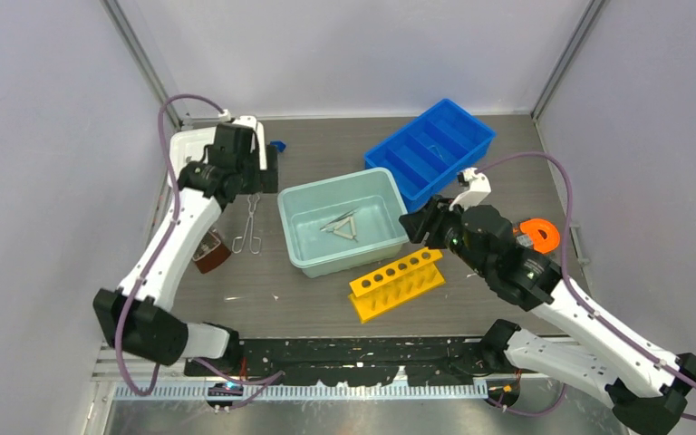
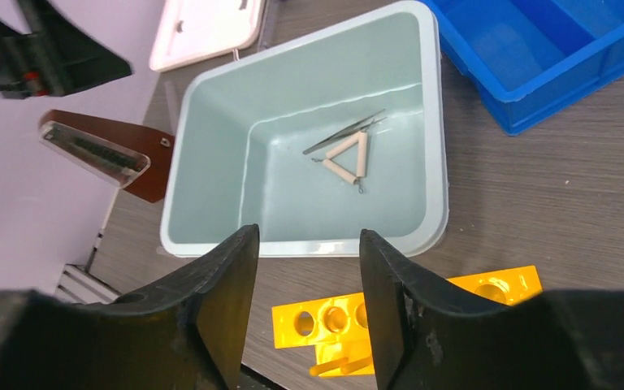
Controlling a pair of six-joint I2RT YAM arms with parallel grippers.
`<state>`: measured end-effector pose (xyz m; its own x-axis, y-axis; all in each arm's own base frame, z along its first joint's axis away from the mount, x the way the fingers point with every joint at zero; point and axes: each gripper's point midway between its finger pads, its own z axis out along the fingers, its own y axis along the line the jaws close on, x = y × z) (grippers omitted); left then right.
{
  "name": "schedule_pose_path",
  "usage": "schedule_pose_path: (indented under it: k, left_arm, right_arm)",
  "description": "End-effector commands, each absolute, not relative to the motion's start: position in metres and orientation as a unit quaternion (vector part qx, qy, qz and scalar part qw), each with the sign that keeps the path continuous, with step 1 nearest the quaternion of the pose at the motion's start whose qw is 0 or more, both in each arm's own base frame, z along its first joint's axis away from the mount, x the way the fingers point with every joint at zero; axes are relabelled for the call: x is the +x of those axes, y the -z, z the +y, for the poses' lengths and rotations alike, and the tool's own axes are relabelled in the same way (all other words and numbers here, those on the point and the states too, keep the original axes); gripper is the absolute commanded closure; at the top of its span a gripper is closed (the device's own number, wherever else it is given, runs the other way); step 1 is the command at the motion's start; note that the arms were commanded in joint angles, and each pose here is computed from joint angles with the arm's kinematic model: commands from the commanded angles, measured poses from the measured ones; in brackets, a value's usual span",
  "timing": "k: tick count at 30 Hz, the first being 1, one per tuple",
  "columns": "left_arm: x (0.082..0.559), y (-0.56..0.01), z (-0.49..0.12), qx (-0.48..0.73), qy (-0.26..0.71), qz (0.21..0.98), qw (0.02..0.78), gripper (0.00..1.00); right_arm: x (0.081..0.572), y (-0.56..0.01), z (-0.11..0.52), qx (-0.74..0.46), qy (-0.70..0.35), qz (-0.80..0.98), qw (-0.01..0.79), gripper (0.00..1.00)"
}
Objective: Organize the chemistry lab equipment
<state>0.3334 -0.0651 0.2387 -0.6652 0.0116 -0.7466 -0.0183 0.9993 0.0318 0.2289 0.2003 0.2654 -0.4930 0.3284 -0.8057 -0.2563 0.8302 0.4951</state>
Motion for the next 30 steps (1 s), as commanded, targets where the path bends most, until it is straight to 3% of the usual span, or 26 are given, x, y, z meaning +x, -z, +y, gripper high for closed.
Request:
schedule_pose_path:
  k: [1, 11, 25, 30]
  left_arm:
    - [0.368, -0.241, -0.061, 0.007, -0.031, 0.916, 0.399, 0.02]
    - [0.437, -0.209, -0.044, -0.005, -0.014, 0.926, 0.378, 0.01]
    - [0.481, -0.139, -0.024, -0.007, -0.024, 0.934, 0.356, 0.18]
    - [0.485, -0.117, -0.016, -0.009, -0.03, 0.934, 0.356, 0.32]
  right_arm:
    - [0.22, -0.289, 0.192, 0.023, -0.314, 0.79, 0.526, 0.42]
    - [0.211, -0.3, 0.14, 0.054, -0.256, 0.774, 0.577, 0.13]
    - [0.205, -0.31, 0.136, 0.043, -0.259, 0.768, 0.583, 0.13]
    - [0.204, -0.309, 0.136, 0.041, -0.259, 0.773, 0.578, 0.13]
